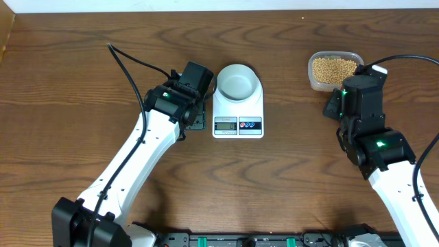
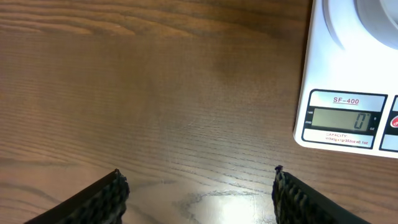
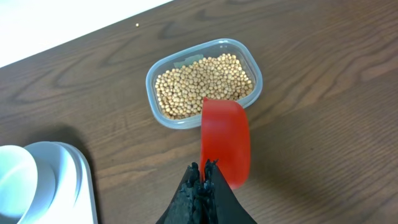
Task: Scoop item into bowl and weigh 50g on scale
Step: 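Lift the left gripper off the scale and pull it back left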
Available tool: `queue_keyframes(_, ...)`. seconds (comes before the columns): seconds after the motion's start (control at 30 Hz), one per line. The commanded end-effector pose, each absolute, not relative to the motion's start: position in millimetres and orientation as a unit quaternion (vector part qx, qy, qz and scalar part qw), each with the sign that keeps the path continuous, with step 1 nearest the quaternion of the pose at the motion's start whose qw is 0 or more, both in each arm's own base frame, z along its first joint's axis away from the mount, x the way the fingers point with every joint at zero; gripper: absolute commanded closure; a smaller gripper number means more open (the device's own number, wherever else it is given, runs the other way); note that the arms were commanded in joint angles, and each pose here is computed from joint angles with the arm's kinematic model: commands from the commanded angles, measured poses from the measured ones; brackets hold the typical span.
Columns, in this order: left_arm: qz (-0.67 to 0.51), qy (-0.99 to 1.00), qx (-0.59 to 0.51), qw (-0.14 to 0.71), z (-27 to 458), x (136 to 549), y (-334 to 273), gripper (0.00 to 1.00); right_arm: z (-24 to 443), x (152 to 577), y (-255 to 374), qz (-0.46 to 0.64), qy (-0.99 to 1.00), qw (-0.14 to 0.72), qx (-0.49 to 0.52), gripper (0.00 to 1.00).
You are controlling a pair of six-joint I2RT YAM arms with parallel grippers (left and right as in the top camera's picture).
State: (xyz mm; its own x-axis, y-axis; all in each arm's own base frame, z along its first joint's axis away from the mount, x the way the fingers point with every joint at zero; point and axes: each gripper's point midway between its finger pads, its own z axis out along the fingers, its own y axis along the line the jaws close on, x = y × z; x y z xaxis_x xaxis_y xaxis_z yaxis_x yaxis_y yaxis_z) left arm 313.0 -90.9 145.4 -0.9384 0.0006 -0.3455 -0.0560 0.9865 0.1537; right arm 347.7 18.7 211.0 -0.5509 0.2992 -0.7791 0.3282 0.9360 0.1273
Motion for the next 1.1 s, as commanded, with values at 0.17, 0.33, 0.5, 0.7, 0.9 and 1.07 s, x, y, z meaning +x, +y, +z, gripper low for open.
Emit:
queue_keyframes(0.17,0.012,0.977,0.16,0.14,142.5,301.4,-117.2,0.12,209.3,347.1,25.7,0.006,0.889,0.427,0.166,0.99)
queue_keyframes(0.33,-0.063,0.953,0.265,0.13,143.0,293.9,-139.3,0.12,207.9,346.9,31.4,0.022,0.892,0.422,0.159,0.99)
queue_keyframes(0.5,-0.12,0.936,0.283,0.171,153.9,310.6,-149.9,0.12,204.5,345.7,33.2,0.04,0.898,0.411,0.155,0.99)
queue_keyframes(0.7,-0.254,0.896,0.3,0.207,181.0,312.7,-150.4,0.12,200.5,344.0,29.4,0.058,0.902,0.397,0.161,0.99)
queue_keyframes(0.9,-0.239,0.892,0.304,0.236,191.1,317.4,-123.0,0.12,200.6,345.2,27.6,0.078,0.902,0.393,0.16,0.99)
queue_keyframes(1.07,-0.189,0.896,0.321,0.243,192.0,318.0,-118.6,0.12,200.9,345.3,33.5,0.114,0.903,0.385,0.152,0.99)
